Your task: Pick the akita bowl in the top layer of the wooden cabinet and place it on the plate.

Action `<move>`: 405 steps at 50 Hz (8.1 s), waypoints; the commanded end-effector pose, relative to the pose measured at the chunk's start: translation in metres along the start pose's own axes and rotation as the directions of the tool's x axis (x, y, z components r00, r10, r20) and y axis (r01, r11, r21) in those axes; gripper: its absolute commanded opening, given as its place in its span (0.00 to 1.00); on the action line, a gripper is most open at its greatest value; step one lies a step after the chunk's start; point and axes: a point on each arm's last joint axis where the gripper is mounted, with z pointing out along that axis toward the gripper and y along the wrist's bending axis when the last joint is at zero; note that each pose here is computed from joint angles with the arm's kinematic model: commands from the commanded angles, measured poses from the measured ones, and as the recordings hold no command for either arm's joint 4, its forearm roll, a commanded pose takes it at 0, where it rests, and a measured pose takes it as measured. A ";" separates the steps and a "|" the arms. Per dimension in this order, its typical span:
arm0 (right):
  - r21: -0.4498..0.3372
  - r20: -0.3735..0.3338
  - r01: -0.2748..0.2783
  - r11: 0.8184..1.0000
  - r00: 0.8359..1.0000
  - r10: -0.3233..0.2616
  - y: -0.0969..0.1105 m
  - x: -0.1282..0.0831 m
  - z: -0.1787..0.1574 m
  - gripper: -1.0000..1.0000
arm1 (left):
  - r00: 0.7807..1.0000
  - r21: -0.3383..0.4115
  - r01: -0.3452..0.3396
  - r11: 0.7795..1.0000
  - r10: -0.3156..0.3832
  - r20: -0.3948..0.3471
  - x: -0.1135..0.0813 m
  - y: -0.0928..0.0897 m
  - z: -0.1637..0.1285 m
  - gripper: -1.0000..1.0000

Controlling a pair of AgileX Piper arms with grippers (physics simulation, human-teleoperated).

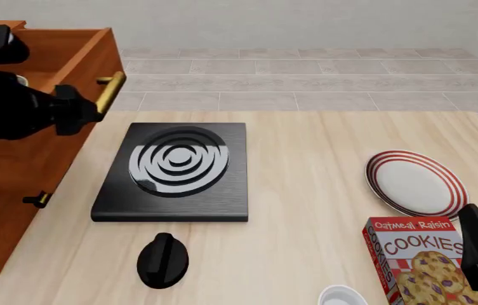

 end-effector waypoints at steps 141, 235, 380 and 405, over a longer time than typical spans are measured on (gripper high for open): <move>-0.011 0.008 0.010 1.000 1.000 -0.010 0.001 -0.003 0.000 1.00 | 0.977 -0.002 -0.186 0.983 0.185 -0.102 -0.122 0.001 -0.016 1.00; -0.010 0.007 0.011 1.000 1.000 -0.011 0.001 -0.003 0.000 1.00 | 0.938 -0.120 -0.126 0.985 0.079 -0.338 -0.094 0.064 0.073 1.00; -0.007 0.011 0.004 1.000 1.000 -0.004 0.001 -0.004 0.000 1.00 | 0.965 -0.052 -0.231 0.972 0.222 -0.139 -0.141 0.023 0.023 0.00; -0.009 0.011 0.006 1.000 1.000 -0.006 0.001 -0.004 0.000 1.00 | 0.971 -0.031 -0.241 0.970 0.240 -0.021 -0.169 0.004 -0.013 0.00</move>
